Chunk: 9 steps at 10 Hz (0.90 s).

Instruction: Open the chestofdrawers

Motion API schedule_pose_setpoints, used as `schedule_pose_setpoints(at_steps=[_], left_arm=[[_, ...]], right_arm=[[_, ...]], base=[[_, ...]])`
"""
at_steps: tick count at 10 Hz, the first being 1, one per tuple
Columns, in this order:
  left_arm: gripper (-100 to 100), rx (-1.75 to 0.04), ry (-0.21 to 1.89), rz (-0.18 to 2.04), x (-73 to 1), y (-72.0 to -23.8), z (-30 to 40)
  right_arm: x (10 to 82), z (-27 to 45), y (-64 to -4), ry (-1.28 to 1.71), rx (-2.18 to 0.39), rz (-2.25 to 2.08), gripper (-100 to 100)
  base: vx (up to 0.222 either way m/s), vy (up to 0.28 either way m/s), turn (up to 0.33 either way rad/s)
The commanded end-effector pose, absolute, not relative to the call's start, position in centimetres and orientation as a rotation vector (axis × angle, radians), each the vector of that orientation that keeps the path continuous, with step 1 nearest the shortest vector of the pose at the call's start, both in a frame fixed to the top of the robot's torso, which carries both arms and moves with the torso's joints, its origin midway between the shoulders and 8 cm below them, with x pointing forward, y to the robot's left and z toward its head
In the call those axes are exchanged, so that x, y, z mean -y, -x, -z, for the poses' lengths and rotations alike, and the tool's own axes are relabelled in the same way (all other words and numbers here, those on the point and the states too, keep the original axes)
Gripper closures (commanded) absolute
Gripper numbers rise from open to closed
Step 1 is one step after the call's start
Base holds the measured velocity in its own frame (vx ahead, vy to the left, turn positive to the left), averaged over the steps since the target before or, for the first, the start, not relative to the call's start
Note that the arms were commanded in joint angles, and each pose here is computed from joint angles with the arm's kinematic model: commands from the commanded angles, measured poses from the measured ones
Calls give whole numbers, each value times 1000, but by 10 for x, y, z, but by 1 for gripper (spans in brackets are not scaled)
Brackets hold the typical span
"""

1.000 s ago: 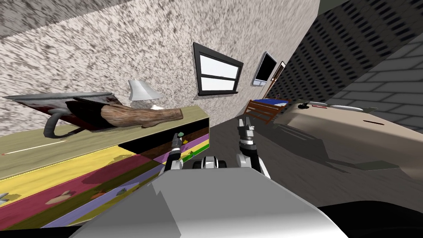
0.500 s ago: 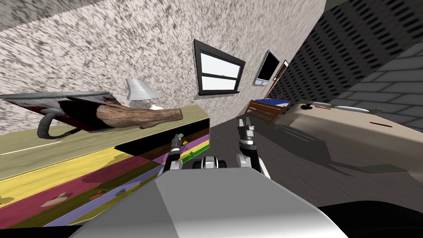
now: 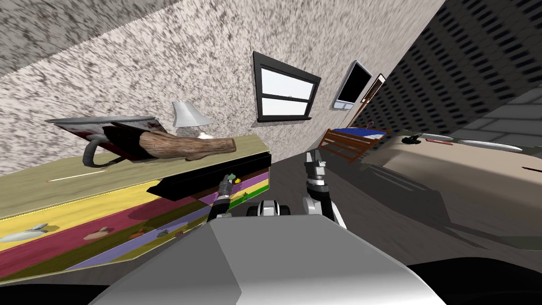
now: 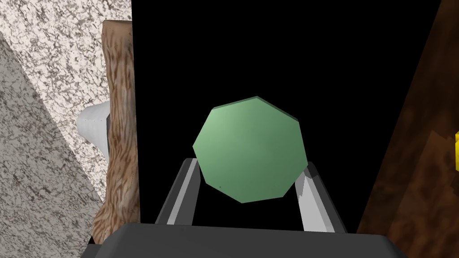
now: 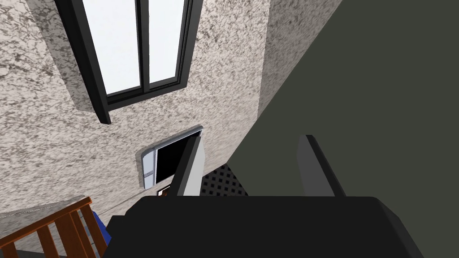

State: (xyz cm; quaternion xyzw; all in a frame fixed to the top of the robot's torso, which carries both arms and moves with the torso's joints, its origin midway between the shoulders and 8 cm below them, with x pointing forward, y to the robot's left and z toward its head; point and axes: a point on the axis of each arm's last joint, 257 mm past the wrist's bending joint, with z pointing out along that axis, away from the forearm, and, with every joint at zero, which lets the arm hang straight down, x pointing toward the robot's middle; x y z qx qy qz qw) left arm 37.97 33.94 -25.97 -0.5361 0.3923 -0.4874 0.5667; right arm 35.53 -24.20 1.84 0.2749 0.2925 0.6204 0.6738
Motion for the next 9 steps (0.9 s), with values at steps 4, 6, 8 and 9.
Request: schedule_pose_setpoints(at_steps=[4,6,8,9], left_arm=[[100,-949,1252,1181,-326,-359,258],[100,-948,1246,1186,-324,-357,256],[100,-946,1238,1193,-321,-354,253],[100,-955,1252,1185,-322,-354,259]], right_arm=[[242,-18,-355,-619,-658,-1396,0],[242,-19,-355,-619,-658,-1397,0],[242,-19,-355,-619,-658,-1397,0],[242,-19,-355,-619,-658,-1397,0]], base=[[-23,-41,70],[-161,-68,7],[-190,-77,9],[-83,-37,-2]])
